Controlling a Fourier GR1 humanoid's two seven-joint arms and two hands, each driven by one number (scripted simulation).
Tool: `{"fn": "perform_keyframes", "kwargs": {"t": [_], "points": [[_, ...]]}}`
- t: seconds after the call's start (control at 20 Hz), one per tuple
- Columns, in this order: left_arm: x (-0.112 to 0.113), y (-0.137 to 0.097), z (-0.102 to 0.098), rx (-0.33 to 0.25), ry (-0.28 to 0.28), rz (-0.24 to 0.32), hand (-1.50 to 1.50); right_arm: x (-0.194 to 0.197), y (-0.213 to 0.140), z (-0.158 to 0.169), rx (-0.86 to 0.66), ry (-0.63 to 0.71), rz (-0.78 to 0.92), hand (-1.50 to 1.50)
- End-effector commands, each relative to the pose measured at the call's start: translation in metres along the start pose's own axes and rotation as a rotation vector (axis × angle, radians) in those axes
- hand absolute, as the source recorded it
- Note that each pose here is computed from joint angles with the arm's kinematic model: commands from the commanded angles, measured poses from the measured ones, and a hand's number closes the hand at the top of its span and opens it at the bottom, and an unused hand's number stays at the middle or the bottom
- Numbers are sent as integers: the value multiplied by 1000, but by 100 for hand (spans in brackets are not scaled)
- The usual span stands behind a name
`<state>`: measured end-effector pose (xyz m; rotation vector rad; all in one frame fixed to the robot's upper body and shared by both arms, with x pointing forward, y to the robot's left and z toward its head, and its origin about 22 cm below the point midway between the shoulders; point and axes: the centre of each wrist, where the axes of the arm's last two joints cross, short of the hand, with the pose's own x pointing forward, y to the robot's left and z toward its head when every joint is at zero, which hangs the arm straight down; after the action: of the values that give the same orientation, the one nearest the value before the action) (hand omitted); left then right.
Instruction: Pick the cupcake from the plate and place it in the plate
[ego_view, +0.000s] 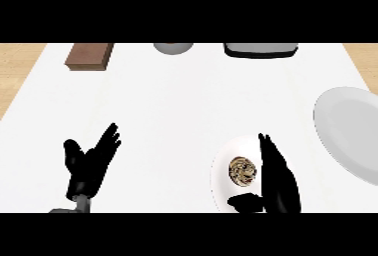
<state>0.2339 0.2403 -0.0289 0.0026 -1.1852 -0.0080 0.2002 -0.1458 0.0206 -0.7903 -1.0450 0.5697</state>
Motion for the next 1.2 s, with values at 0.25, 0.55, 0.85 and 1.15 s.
{"fn": "perform_keyframes", "kwargs": {"t": [0.25, 0.55, 0.85, 1.15], "points": [[4, 3, 0, -4, -2, -3, 0, 1, 30, -32, 48, 17, 26, -150], [5, 11, -15, 0, -5, 4, 0, -21, 19, -43, 151, -6, 132, 150], [7, -10, -5, 14, 2, 14, 0, -12, 53, -41, 69, -50, 192, 150], [-12, 7, -7, 12, 15, 6, 0, -38, 22, -9, 27, -207, 226, 150]]}}
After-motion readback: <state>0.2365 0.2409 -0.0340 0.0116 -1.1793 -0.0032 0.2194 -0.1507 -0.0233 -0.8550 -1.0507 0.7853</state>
